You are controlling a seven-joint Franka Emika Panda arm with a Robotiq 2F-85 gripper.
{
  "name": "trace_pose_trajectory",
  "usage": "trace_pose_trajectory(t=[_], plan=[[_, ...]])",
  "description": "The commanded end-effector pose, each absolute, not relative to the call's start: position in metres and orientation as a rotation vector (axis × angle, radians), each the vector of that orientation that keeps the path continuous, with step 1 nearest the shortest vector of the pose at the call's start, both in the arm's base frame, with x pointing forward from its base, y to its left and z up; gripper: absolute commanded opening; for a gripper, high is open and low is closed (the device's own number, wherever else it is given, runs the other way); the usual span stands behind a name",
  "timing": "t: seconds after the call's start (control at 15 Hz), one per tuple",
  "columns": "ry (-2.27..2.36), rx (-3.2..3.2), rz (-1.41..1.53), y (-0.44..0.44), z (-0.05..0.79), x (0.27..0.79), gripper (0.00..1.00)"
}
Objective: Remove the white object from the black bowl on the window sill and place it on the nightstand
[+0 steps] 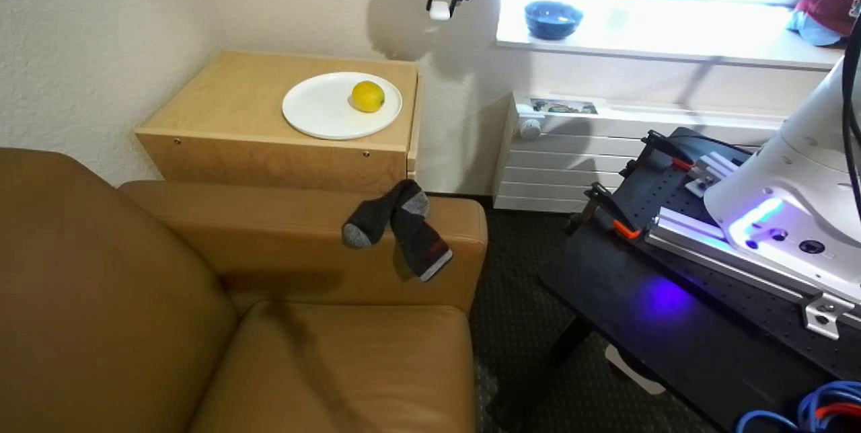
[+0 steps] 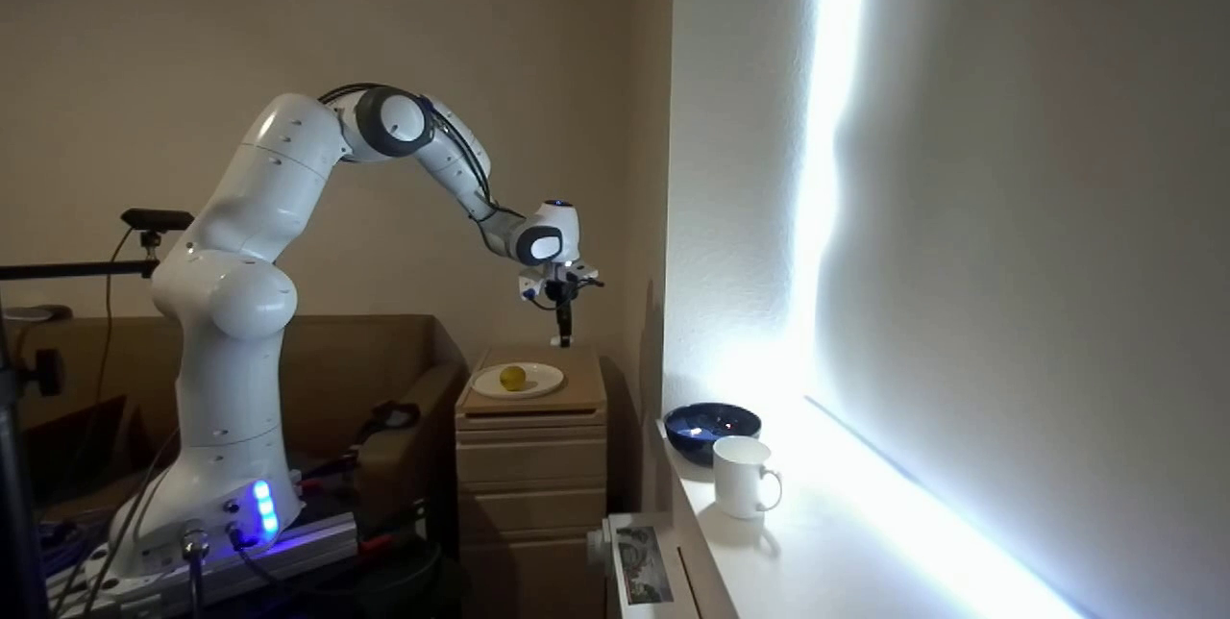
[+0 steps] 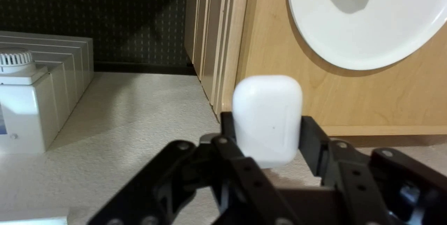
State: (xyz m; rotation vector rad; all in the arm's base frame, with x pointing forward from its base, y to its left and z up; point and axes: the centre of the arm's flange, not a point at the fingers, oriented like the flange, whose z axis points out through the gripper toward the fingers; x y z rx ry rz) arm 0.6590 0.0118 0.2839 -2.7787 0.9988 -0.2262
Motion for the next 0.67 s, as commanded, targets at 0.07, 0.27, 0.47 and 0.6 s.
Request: trace_pose_trajectory(t=[0.07, 0.27, 0.47, 0.6], plan=[[0.98, -2.728, -0.234, 0.042, 0.265, 0.69, 0.24], [1.012, -2.693, -0.279, 0.071, 0.26, 0.717, 0.24], [1.047, -2.731, -0.305, 0.096, 0.247, 0.735, 0.24], [1.139, -2.748, -0.301, 0.1, 0.238, 0.739, 0.24]])
